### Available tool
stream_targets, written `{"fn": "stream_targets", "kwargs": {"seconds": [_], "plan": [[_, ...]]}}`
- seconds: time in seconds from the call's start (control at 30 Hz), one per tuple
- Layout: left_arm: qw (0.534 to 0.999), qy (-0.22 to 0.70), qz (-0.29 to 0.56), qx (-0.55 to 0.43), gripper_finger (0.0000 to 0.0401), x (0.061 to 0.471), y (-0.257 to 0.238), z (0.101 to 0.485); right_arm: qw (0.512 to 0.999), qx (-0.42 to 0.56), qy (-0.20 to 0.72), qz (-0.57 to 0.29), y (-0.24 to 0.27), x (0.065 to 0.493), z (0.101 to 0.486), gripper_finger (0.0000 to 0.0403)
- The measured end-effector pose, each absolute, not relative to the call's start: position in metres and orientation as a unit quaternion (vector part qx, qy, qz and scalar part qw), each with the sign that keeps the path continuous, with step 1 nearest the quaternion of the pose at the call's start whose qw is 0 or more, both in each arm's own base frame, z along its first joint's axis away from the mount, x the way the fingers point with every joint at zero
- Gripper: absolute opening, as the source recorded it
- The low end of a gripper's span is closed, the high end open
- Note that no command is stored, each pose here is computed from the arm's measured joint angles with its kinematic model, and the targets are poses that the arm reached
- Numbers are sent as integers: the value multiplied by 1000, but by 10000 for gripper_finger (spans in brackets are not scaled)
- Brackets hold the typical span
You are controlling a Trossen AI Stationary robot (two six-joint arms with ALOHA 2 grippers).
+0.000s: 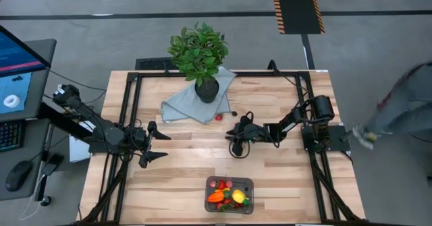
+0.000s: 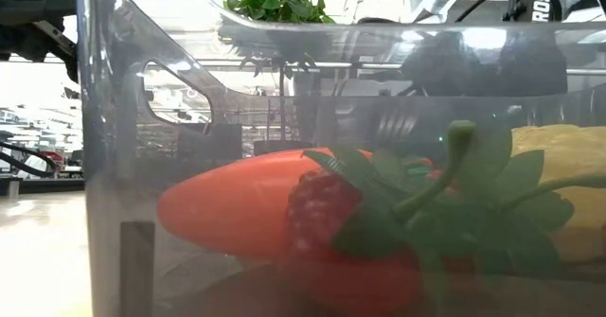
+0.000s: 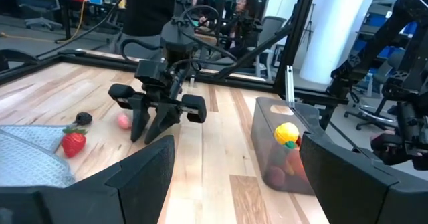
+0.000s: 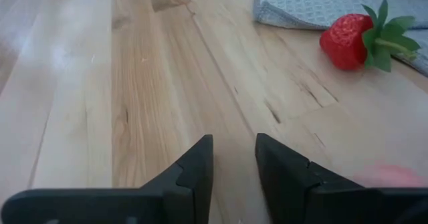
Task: Pick and placing Produce into tupperware
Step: Put the pink peach into the black bin
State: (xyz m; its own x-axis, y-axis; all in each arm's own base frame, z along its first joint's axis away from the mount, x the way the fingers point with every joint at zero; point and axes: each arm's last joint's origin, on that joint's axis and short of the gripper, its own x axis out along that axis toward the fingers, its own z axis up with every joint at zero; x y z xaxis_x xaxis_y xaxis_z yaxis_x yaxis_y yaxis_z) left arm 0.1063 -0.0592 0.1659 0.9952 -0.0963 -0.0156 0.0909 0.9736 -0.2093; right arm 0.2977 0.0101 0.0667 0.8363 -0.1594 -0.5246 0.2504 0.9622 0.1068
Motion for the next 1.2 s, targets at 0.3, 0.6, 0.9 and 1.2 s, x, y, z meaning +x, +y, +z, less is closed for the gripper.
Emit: {"fn": "stream_targets", "kwargs": {"seconds": [0.3,0.6,0.9,1.2], "plan": [[994,20,-46,-101,309,106,-59,164,968,91,218,-91,16,297,109,146],[993,25,-45,-103,309,106,-59,163,945,69,253,-196,9,272,148,193],[993,25,-45,-110,309,106,-59,163,906,90,315,-266,-6,273,111,282],[993,27,-41,-108,309,106,-59,163,898,87,334,-274,-11,280,77,285]]}}
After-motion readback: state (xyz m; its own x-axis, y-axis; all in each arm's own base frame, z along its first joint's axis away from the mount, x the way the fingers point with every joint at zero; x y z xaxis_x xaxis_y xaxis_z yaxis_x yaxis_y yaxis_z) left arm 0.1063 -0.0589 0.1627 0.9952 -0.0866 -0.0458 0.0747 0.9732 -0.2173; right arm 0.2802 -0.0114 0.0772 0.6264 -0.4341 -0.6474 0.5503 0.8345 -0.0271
